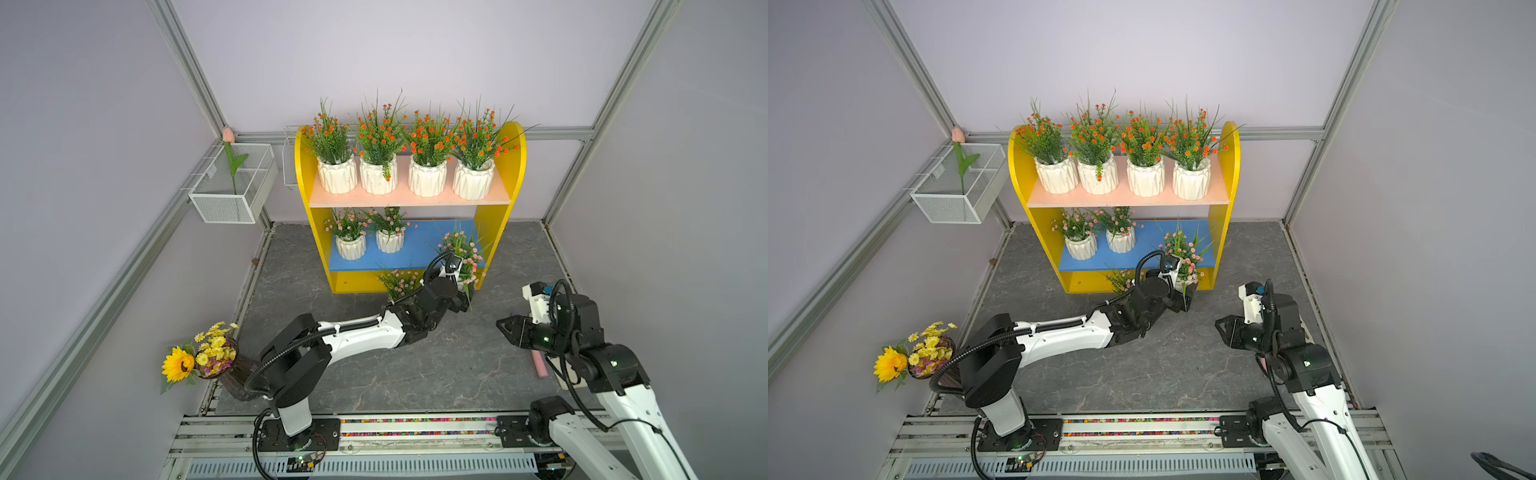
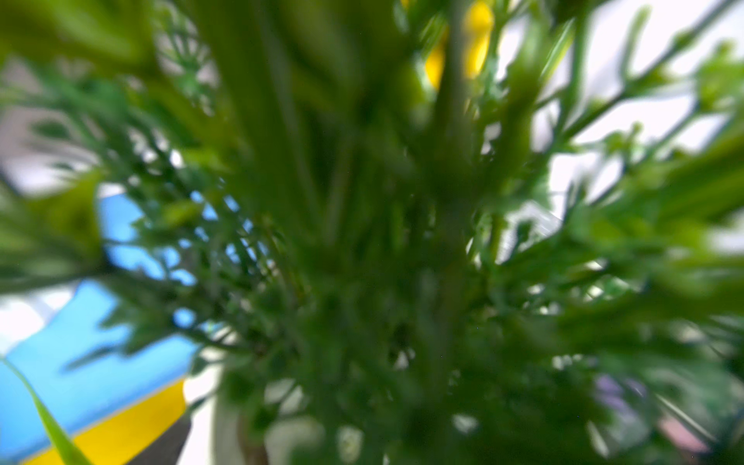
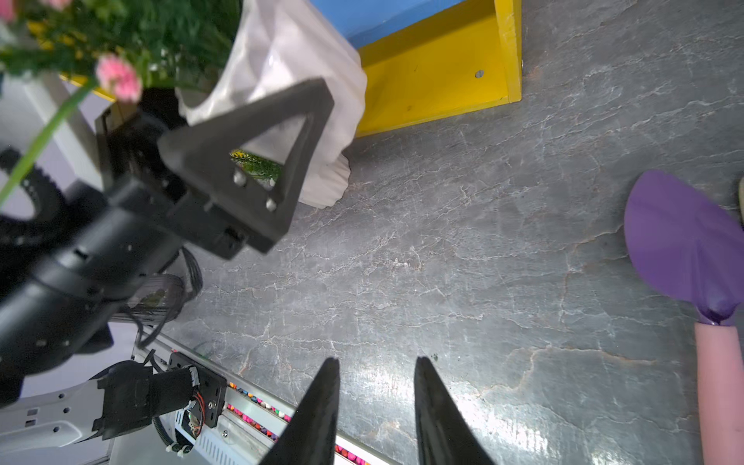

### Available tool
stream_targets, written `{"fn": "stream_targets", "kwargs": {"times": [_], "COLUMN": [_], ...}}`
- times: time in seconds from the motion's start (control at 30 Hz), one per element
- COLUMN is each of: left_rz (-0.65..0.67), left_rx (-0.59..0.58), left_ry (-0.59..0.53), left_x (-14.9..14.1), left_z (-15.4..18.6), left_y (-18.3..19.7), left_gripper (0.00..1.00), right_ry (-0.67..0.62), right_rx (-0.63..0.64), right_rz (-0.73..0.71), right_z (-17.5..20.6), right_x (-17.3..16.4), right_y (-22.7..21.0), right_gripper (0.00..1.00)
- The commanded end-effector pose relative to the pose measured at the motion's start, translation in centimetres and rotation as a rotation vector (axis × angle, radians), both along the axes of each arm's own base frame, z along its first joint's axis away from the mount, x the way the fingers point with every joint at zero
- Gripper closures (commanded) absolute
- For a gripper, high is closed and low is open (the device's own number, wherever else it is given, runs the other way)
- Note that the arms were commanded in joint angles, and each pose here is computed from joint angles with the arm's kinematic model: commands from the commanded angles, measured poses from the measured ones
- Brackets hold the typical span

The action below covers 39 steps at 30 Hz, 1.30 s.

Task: Place the baby's breath potted plants on the rack by color
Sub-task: Pick up the baby's breath potted plant from the center of the board, then place the baby's breath potted plant on the rack.

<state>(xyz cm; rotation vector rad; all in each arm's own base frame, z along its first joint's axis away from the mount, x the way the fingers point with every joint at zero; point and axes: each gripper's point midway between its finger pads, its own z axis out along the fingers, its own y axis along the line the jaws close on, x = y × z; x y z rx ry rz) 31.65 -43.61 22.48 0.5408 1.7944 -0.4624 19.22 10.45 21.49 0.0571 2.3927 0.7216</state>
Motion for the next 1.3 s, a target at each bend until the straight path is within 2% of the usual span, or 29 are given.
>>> {"fn": "stream_targets", "kwargs": {"times": [0.0,0.37,0.7,1.27], "left_rz": [0.049,0.142,0.267,0.396], "left_rx": [-0.036,-0.028,-0.043,-0.016], "left_ry": [-0.002,-0.038,-0.007,-0.003], "left_x": [1.9,7.6,13.1,17.6], "left_z": [1.8,4.5,3.5,2.1], "left_y": [0.2,0.9,2.5,3.8], "left_gripper": [0.46,0.46,0.45,0.44], "right_ry": [0.021,0.008,0.002,-0.005], "right_rx": [-0.021,-0.014,-0.013,-0.009], "right_rz": [-0.003,-0.008,-0.005,0.003], "right_z": [-0.9,-0.5,-0.3,-0.2], "right_x": [-0.6,-1.4,-1.6,-1.6], "right_y": [-0.4,-0.6,-0.6,-0.5], "right_gripper": [0.65,0.65,0.64,0.64]}}
